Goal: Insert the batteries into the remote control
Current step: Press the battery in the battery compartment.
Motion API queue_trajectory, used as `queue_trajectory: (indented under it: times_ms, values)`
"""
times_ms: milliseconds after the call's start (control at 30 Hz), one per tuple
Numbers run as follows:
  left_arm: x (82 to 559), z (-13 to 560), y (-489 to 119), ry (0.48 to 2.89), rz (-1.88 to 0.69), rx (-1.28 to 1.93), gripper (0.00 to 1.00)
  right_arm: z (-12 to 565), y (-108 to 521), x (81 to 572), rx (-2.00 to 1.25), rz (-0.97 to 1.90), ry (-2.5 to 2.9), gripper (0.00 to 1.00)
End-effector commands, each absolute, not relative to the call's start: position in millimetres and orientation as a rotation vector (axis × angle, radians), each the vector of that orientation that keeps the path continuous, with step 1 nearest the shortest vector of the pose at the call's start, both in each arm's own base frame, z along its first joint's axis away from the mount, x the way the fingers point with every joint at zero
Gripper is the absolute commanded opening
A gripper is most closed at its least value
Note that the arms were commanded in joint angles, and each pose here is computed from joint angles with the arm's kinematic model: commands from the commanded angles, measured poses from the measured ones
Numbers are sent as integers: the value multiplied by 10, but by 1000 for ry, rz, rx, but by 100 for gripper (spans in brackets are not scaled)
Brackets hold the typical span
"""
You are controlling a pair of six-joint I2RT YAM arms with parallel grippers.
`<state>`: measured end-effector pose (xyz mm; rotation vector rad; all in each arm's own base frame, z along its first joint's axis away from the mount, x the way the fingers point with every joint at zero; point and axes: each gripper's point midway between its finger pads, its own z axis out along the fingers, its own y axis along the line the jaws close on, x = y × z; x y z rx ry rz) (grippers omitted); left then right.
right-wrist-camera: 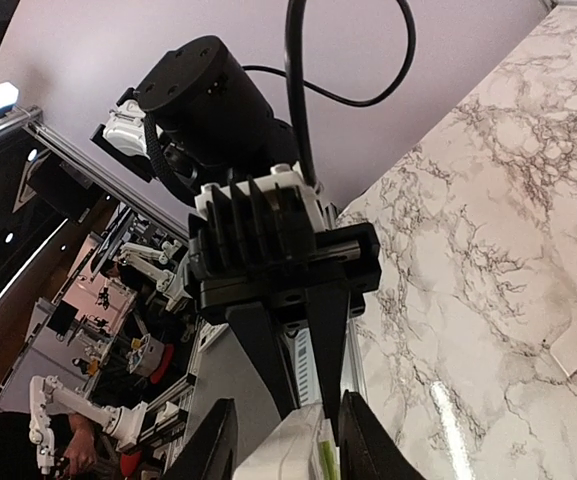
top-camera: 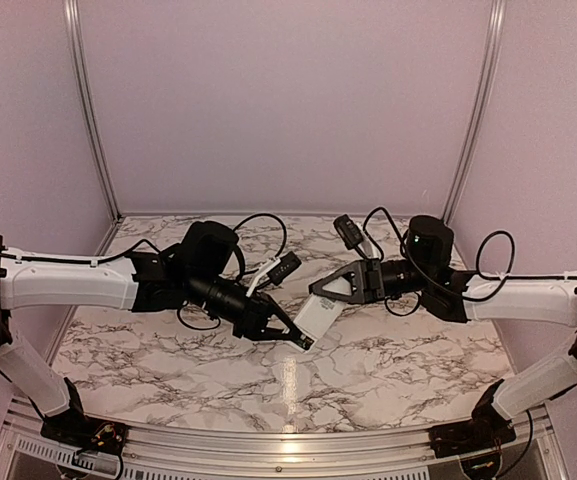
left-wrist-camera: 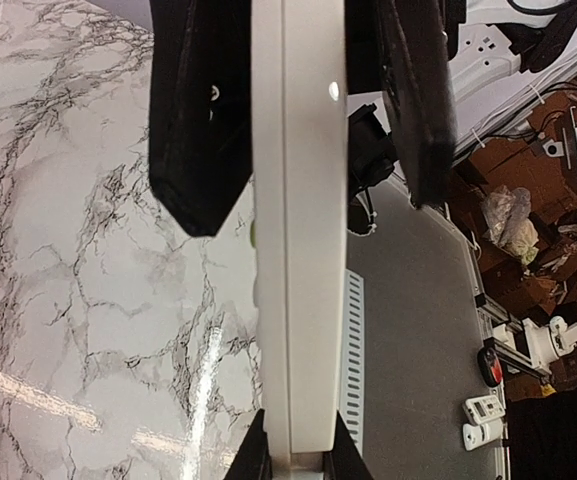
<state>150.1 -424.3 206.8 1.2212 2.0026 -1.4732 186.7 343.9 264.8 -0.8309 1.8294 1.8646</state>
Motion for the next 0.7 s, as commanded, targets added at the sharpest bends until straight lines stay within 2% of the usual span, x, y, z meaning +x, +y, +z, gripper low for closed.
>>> queue_trajectory:
  times_ms: [0,400,667]
  values:
    - [1482,2158,-4212,1977,-1484,1273,0,2679,3418,1764,-932,1834,1851,32]
    - [1421,2037,-4197,2029,-1513,1356,0,2556,3389,1599,-1071,1828,1913,28]
    - [1386,1978,-4142,2052,-1533,1420,0,2499,3378,1518,-1114,1818,1935,17]
